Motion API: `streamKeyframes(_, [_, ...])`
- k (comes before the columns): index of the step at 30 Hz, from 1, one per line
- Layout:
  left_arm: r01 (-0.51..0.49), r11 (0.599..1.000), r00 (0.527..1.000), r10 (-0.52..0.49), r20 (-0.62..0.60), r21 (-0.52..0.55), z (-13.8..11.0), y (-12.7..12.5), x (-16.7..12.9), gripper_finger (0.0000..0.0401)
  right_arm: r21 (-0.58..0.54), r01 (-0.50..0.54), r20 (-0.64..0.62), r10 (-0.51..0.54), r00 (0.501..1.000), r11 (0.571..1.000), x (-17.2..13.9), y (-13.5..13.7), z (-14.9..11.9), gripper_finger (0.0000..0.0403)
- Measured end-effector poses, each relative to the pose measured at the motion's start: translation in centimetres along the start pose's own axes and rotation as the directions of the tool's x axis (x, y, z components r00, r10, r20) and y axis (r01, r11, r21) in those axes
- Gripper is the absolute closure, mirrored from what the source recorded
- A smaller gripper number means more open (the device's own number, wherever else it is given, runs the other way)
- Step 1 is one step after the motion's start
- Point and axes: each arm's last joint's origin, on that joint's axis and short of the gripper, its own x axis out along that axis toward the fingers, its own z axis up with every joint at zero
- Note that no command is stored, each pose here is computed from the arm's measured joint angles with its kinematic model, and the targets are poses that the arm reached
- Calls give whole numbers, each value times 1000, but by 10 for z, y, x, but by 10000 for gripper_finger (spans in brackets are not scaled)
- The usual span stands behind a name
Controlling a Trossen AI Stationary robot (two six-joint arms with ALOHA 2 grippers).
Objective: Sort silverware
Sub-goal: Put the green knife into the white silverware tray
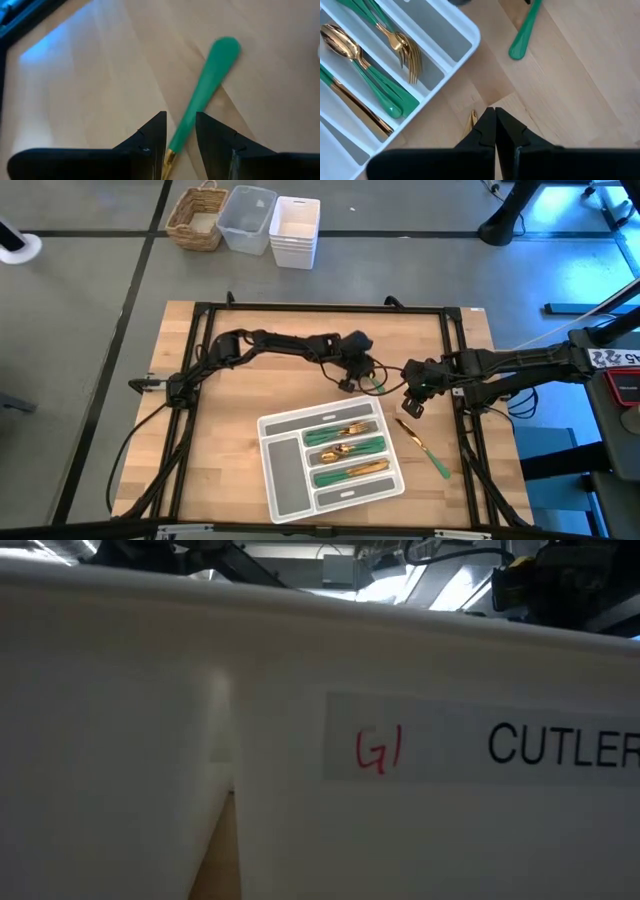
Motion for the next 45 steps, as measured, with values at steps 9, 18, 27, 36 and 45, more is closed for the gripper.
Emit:
streamKeyframes(9, [15, 1000, 1000, -15, -12, 23, -15, -6, 20, 303, 0, -2, 2, 2, 1000, 1000, 0, 0, 0, 402])
streamKeyframes(18, [-2, 993, 1000, -2, -31, -117, -26, 3, 20, 303, 0, -1, 2, 1, 1000, 1000, 0, 0, 0, 402])
streamKeyframes(27, [1, 888, 992, -58, -109, -461, -49, 15, 14, 303, 1, -2, 3, 2, 1000, 1000, 0, 0, 0, 402])
streamKeyframes(36, [-9, 801, 978, -117, -172, -598, -47, 4, 12, 303, 44, -2, 3, 2, 1000, 999, 0, 0, 0, 402])
streamKeyframes(45, [-76, 792, 955, -117, -273, -606, -33, -19, 12, 303, 45, -2, 2, 2, 1000, 999, 0, 0, 0, 402])
